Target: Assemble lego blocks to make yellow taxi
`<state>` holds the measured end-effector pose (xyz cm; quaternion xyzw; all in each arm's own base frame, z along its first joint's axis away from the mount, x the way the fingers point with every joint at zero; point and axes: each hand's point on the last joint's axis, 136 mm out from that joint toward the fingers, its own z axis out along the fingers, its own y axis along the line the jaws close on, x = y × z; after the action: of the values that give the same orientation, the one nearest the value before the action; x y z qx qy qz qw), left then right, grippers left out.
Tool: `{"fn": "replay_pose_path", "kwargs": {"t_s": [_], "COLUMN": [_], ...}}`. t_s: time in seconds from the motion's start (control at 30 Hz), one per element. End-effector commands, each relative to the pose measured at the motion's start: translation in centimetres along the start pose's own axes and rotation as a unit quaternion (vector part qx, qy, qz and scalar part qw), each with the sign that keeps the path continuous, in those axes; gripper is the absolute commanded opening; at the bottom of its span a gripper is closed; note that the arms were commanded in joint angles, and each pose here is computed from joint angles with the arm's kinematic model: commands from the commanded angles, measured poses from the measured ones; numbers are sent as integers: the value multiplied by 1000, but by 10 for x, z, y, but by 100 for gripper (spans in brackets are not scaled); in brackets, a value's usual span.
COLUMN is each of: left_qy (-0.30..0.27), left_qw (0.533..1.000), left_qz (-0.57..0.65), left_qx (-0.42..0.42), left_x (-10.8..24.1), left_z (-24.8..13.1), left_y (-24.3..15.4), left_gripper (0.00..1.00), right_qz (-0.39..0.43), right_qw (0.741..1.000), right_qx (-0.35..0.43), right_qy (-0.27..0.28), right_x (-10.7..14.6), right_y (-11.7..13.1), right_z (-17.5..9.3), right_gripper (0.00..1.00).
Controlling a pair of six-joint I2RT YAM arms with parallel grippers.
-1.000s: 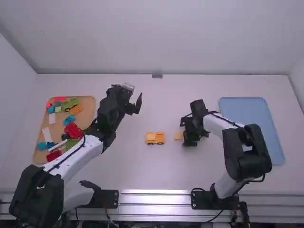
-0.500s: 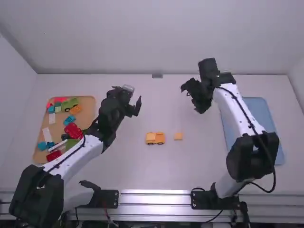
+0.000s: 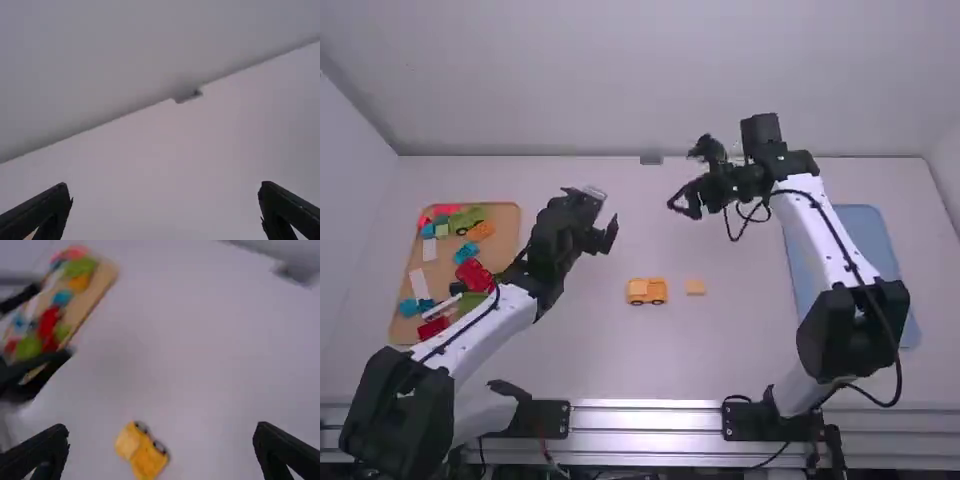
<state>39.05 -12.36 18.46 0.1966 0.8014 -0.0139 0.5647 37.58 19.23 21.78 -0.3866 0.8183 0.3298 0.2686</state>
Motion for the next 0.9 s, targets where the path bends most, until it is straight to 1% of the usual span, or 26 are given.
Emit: {"fn": "replay_pose_path", "kwargs": {"t_s": [0.0,0.03,0.1,0.13,0.17,0.2,0.23,0.27,0.33,0.4,0.43,0.53,0.6,0.63,0.67,0.73,0.77,0.87], "left_qy": [-11,-11,-12,-14,-24,-41,-41,-62,-85,-94,-100,-100,-102,-103,-104,-105,-105,-102], "left_qw": [995,991,982,978,963,944,944,924,900,890,882,873,866,862,855,846,845,836], "left_qz": [50,71,95,100,125,149,149,168,189,198,201,207,211,214,218,219,218,200], "left_qx": [80,115,166,183,237,291,291,339,383,400,415,430,441,447,459,474,476,500], "left_x": [-2,-1,-2,-3,-5,-6,-6,-7,-3,1,7,16,22,25,32,40,42,54], "left_z": [-6,-9,-15,-17,-25,-36,-36,-45,-54,-57,-59,-57,-56,-55,-53,-52,-51,-45], "left_y": [-27,-39,-53,-58,-71,-84,-84,-94,-103,-106,-109,-115,-118,-120,-124,-128,-129,-136], "left_gripper": [99,99,99,99,99,99,99,99,99,99,99,99,99,99,99,99,99,99], "right_qz": [-315,-348,-388,-396,-402,-403,-403,-395,-375,-374,-386,-399,-399,-394,-381,-356,-351,-309], "right_qw": [939,927,911,908,905,906,906,913,923,923,917,907,906,907,912,920,922,938], "right_qx": [-89,-91,-90,-90,-92,-85,-85,-74,-73,-81,-97,-121,-128,-128,-127,-119,-117,-95], "right_qy": [-104,-104,-105,-106,-105,-97,-97,-75,-44,-34,-36,-58,-69,-75,-88,-111,-114,-125], "right_x": [-23,-19,-17,-16,-15,-14,-14,-8,3,12,24,44,58,64,76,87,89,106], "right_y": [47,49,51,51,53,49,49,42,40,41,44,46,44,41,35,26,24,6], "right_z": [-24,-25,-25,-25,-25,-25,-25,-23,-20,-21,-22,-19,-15,-12,-5,2,3,18], "right_gripper": [99,99,99,99,99,99,99,99,99,99,99,99,99,99,99,99,99,99]}}
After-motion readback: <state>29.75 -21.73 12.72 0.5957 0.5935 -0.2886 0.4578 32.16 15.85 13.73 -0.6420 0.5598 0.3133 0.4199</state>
